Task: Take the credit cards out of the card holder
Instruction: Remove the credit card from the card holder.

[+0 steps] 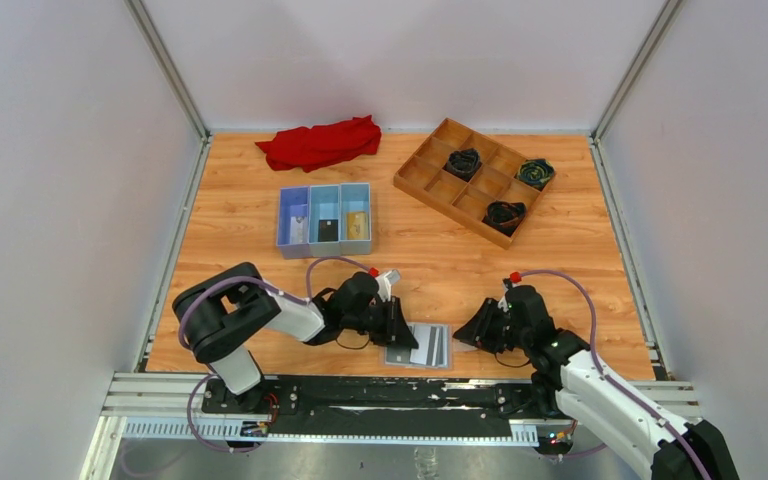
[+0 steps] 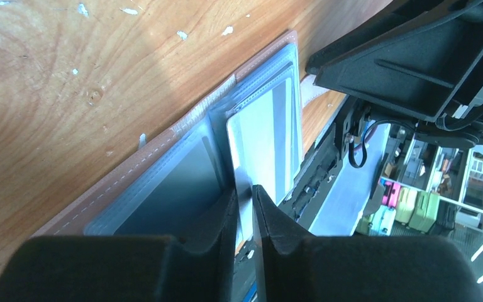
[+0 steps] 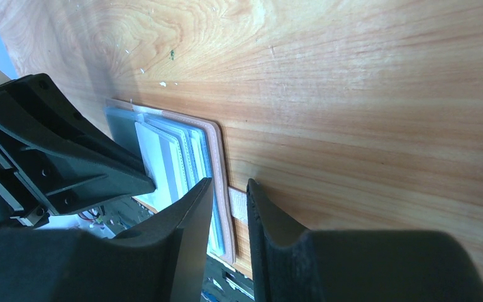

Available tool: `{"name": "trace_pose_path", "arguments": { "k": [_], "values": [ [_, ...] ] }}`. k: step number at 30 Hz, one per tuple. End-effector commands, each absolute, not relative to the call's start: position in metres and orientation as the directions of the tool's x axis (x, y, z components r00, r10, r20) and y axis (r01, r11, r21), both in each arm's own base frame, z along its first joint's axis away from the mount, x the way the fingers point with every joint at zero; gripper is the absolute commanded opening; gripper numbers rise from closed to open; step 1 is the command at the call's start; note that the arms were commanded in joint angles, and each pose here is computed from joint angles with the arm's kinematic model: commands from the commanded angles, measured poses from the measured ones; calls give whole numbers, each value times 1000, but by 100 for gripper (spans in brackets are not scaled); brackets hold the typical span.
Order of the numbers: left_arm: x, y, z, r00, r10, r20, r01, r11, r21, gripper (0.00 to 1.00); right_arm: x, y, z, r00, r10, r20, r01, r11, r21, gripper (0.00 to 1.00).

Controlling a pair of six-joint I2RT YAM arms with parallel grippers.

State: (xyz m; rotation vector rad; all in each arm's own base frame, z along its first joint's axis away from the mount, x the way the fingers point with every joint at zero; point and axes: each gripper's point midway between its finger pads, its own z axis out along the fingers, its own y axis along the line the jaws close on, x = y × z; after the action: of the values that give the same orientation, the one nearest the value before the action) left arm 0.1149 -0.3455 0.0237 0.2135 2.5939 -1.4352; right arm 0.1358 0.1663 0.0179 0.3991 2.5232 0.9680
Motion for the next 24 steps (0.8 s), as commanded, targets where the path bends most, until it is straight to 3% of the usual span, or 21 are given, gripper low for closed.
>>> {"name": "trace_pose_path", "arguments": {
  "k": [1, 10, 12, 24],
  "values": [
    [113, -344, 19, -975, 59, -215, 213, 528, -822, 19, 99, 130, -33, -909, 368, -197, 228, 833, 505, 32],
    [114, -345, 26, -977, 12, -211, 190, 484, -854, 12, 99, 131, -34, -912, 359, -197, 220, 835, 504, 31],
    [114, -345, 29, -979, -4, -206, 180, 467, -866, 0, 99, 131, -35, -914, 356, -193, 219, 837, 502, 31],
    [117, -332, 28, -973, -66, -223, 169, 456, -874, 0, 109, 143, -10, -923, 306, -234, 136, 828, 544, 30]
  ]
}}
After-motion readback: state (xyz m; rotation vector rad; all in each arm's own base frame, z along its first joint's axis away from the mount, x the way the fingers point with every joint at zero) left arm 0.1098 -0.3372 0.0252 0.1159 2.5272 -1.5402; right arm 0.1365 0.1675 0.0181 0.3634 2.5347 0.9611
